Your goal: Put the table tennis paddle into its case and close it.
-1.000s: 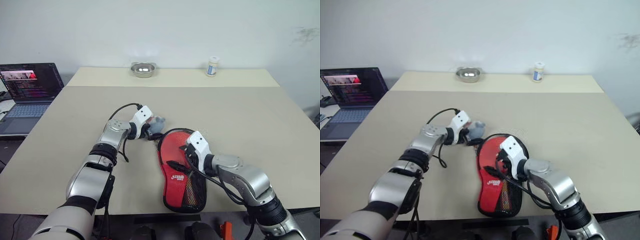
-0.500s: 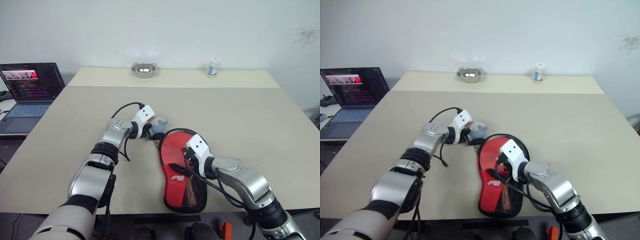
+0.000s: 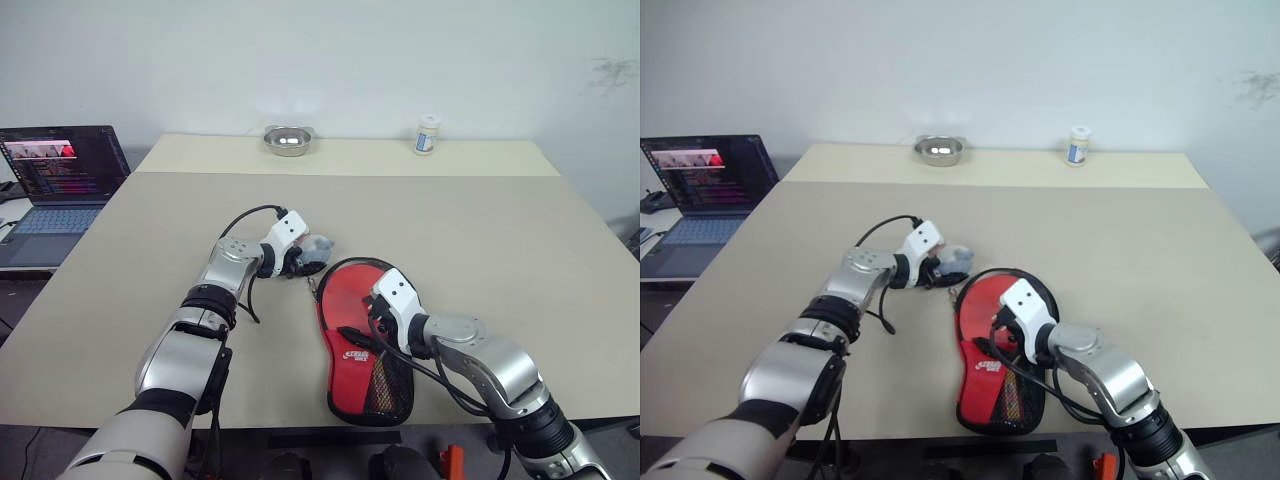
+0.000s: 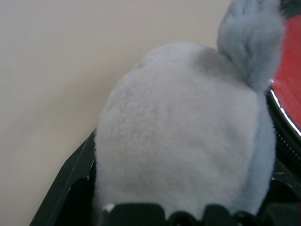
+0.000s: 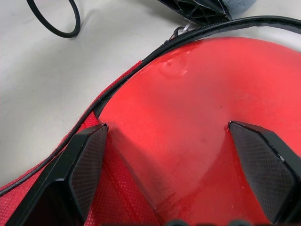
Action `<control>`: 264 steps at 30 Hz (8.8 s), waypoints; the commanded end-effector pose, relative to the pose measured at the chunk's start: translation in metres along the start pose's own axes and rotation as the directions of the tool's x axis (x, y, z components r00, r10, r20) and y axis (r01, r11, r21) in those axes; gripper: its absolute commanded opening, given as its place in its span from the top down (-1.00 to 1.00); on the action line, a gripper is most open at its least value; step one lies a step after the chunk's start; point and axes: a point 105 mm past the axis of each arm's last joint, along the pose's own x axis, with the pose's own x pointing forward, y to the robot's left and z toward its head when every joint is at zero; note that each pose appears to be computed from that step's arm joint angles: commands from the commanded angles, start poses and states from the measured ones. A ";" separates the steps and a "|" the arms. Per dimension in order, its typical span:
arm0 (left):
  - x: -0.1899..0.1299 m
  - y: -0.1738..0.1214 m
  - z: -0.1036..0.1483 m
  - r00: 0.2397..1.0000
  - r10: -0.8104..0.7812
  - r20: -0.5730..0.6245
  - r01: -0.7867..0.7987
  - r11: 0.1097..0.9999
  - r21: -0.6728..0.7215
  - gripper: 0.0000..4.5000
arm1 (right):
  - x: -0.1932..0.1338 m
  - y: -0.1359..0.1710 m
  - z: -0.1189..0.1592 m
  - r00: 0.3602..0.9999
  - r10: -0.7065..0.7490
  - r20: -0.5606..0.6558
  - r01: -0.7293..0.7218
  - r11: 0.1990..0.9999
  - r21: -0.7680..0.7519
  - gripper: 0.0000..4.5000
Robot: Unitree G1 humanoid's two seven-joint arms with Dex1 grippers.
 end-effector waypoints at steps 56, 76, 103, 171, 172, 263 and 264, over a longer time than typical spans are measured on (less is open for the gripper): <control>0.117 -0.119 0.190 0.948 0.104 0.301 -0.317 0.217 0.923 0.74 | -0.036 0.024 -0.109 0.919 0.082 -0.385 -0.029 0.990 0.141 -1.00; 0.128 -0.252 0.207 0.885 -0.364 0.291 -0.134 0.401 0.906 0.74 | -0.029 0.024 -0.100 0.925 0.071 -0.374 -0.019 0.990 0.141 -1.00; 0.121 -0.283 0.171 0.789 -0.600 0.129 0.233 0.487 0.842 -1.00 | -0.023 0.013 -0.100 0.927 0.047 -0.373 -0.004 0.993 0.116 -1.00; 0.069 -0.150 0.020 0.844 -0.526 0.105 0.484 0.830 0.276 -1.00 | -0.118 -0.150 -0.002 0.904 -0.411 -0.116 0.420 0.906 0.059 -1.00; 0.068 -0.150 0.018 0.843 -0.529 0.101 0.487 0.829 0.276 -1.00 | -0.116 -0.149 -0.004 0.907 -0.403 -0.123 0.412 0.910 0.055 -1.00; -0.031 -0.076 0.037 0.935 -0.214 0.284 0.184 0.974 0.129 -1.00 | -0.152 -0.123 -0.006 0.976 -0.103 0.194 0.127 0.985 -0.120 -0.50; -0.031 -0.074 0.031 0.942 -0.202 0.270 0.176 0.977 0.119 -1.00 | -0.151 -0.120 -0.006 0.976 -0.100 0.192 0.125 0.984 -0.125 -0.50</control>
